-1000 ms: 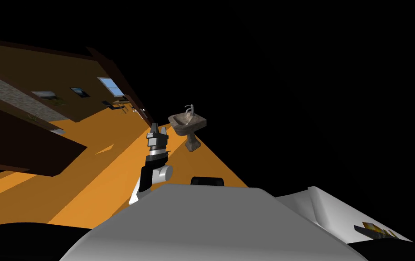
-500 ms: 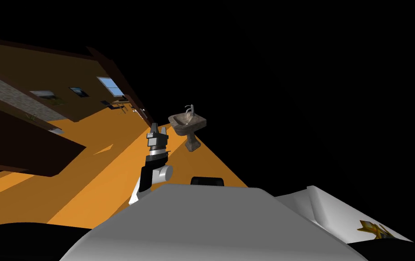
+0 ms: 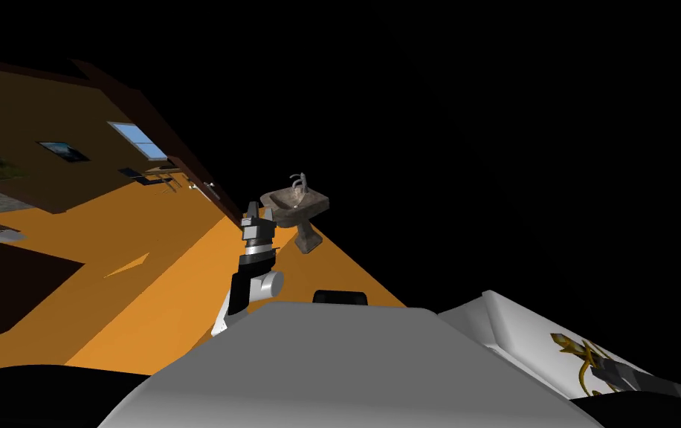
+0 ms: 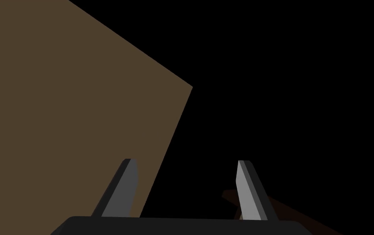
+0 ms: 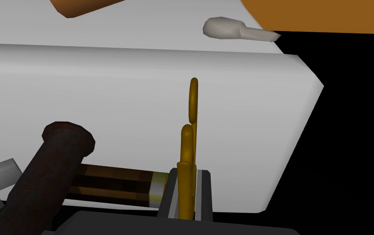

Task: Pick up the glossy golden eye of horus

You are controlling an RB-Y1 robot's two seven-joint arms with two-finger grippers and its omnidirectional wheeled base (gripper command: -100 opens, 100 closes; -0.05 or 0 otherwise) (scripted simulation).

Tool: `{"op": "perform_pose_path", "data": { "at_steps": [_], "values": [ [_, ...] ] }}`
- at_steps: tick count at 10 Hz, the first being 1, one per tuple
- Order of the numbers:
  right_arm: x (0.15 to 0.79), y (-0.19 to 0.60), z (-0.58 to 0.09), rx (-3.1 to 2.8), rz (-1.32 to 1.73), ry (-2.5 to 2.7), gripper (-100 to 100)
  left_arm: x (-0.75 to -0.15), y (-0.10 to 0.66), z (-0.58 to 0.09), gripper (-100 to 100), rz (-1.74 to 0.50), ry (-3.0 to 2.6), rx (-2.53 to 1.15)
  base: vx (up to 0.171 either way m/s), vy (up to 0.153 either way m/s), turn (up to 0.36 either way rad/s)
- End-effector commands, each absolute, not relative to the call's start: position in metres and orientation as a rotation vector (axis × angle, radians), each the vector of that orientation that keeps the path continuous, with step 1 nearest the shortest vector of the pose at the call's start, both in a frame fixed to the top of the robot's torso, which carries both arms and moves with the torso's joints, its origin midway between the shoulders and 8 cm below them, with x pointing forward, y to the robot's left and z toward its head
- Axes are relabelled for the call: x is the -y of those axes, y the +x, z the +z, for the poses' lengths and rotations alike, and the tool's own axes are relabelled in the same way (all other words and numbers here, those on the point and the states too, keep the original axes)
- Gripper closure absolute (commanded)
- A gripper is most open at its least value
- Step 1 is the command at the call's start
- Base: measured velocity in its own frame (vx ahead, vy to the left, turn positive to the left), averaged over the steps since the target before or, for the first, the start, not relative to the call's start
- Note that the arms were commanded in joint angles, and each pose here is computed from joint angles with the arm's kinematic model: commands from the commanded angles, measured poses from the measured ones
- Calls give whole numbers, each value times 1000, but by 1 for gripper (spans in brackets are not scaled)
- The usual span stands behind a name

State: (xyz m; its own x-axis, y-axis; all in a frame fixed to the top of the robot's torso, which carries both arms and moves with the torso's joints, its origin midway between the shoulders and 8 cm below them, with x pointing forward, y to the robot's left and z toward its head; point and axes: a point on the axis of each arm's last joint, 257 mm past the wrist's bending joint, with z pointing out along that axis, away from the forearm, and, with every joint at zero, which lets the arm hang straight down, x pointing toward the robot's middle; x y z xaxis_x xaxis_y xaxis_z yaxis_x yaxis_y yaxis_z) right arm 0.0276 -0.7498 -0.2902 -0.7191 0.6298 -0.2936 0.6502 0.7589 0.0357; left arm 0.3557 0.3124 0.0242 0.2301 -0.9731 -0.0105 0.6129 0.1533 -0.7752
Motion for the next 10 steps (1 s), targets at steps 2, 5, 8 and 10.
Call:
{"op": "perform_pose_path", "data": {
  "at_steps": [2, 5, 8, 10],
  "values": [
    [738, 51, -286, -2680, -79, 911, 100, -312, 356, 24, 0, -1240, -740, -599, 70, -54, -195],
    [724, 69, -285, -2698, -56, 838, 100, -312, 356, 24, 0, -1240, -740, -599, 44, -32, -163],
    [712, 84, -283, -2713, -47, 777, 100, -312, 356, 24, 0, -1240, -740, -599, 70, -35, -133],
    [705, 96, -278, -2724, -52, 733, 100, -312, 356, 24, 0, -1240, -740, -599, 61, -24, -213]
  ]
}}
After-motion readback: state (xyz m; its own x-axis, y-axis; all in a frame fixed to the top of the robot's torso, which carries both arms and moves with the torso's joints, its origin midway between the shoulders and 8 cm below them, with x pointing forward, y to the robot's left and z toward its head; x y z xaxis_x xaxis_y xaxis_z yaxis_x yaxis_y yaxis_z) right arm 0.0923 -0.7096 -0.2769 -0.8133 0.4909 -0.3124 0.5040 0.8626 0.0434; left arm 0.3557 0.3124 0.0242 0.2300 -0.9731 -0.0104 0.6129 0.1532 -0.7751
